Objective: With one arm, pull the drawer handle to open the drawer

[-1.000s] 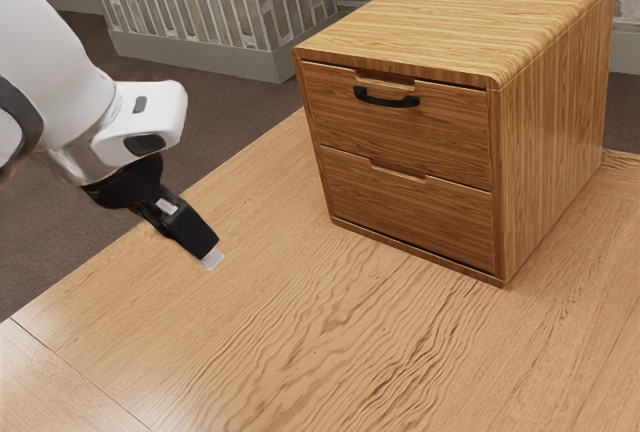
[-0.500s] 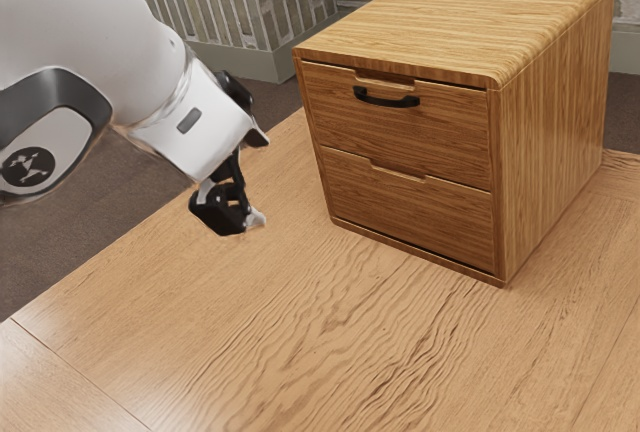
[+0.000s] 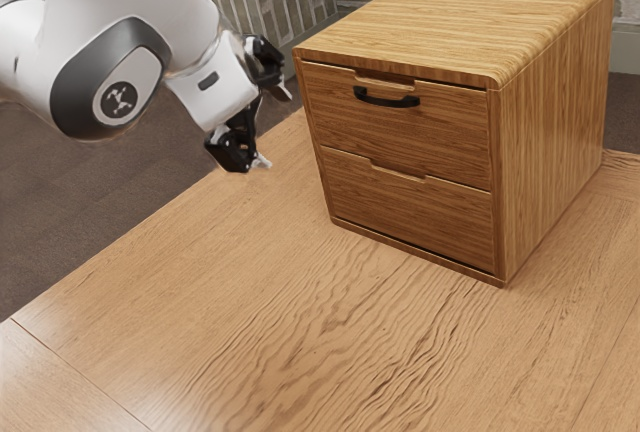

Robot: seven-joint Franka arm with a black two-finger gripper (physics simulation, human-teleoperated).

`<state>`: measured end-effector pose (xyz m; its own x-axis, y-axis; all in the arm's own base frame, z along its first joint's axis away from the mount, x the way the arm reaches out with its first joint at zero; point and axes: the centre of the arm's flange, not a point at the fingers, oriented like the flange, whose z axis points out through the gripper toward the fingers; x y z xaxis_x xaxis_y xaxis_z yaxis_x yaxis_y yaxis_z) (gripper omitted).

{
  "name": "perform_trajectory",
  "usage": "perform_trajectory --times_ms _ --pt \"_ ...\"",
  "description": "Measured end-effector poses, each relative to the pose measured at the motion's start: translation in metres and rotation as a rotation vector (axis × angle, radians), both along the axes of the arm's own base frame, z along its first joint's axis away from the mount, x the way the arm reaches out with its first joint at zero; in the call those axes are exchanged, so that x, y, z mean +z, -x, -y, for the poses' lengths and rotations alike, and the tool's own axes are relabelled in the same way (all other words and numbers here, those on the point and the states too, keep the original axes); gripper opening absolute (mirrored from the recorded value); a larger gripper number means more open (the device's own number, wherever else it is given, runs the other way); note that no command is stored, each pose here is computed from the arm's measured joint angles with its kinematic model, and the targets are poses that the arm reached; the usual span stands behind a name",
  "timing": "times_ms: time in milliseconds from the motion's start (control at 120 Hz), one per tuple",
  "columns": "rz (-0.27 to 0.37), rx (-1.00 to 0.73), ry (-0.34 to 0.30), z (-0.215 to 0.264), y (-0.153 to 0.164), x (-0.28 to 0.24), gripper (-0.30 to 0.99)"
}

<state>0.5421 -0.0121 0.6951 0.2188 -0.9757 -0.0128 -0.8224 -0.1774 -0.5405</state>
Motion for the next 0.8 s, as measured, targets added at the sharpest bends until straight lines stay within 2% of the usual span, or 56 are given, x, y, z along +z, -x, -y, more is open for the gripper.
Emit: perform_trajectory --times_ms 50,100,250,408,542,800 --pt "0.034 -0.054 -0.026 0.018 0.004 0.020 0.69" --pt "0.042 -0.091 -0.049 0.028 0.006 0.028 0.69" --pt "0.039 -0.163 -0.137 0.055 0.012 0.033 0.69" --pt "0.004 -0.200 -0.175 0.057 0.011 0.028 0.69" --pt "-0.021 -0.225 -0.154 0.056 0.002 0.015 0.69" --pt "0.050 -0.235 -0.062 0.073 -0.041 -0.009 0.69"
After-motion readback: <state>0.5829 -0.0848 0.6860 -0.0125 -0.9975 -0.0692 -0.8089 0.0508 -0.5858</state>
